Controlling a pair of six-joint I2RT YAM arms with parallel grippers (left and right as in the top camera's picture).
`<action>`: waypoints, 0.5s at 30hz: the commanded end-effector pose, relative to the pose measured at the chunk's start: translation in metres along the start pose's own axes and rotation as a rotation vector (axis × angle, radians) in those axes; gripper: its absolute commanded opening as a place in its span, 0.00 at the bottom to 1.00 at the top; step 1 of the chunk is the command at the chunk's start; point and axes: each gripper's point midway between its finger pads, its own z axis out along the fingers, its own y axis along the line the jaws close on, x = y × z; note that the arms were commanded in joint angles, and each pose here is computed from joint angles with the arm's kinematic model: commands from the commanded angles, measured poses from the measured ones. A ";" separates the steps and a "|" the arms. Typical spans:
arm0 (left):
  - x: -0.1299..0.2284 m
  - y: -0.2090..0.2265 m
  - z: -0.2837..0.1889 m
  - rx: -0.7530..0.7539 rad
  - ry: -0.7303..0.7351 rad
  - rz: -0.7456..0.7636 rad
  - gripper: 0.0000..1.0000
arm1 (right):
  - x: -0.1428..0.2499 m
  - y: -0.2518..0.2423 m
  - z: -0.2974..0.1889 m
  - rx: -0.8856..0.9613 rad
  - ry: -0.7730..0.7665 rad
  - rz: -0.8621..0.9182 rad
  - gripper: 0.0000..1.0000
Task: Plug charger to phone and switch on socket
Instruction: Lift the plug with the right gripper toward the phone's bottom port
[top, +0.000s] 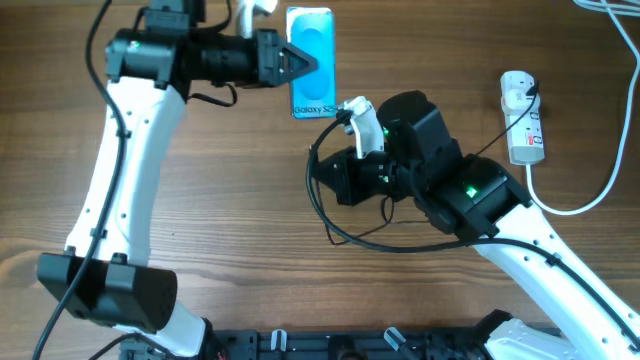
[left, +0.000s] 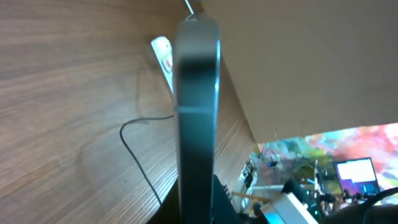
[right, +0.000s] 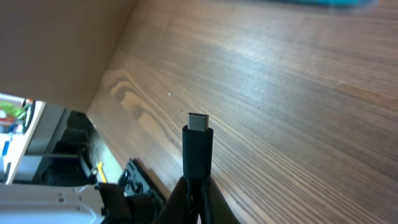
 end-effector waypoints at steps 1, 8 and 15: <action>0.004 -0.002 0.001 0.000 0.013 0.021 0.04 | -0.016 -0.008 -0.005 0.069 -0.077 0.026 0.04; 0.008 0.002 0.002 -0.019 0.027 -0.003 0.04 | -0.025 -0.014 -0.007 0.105 -0.123 0.060 0.04; 0.010 -0.001 0.016 -0.061 0.036 0.031 0.04 | -0.023 -0.007 -0.006 0.067 -0.105 0.060 0.04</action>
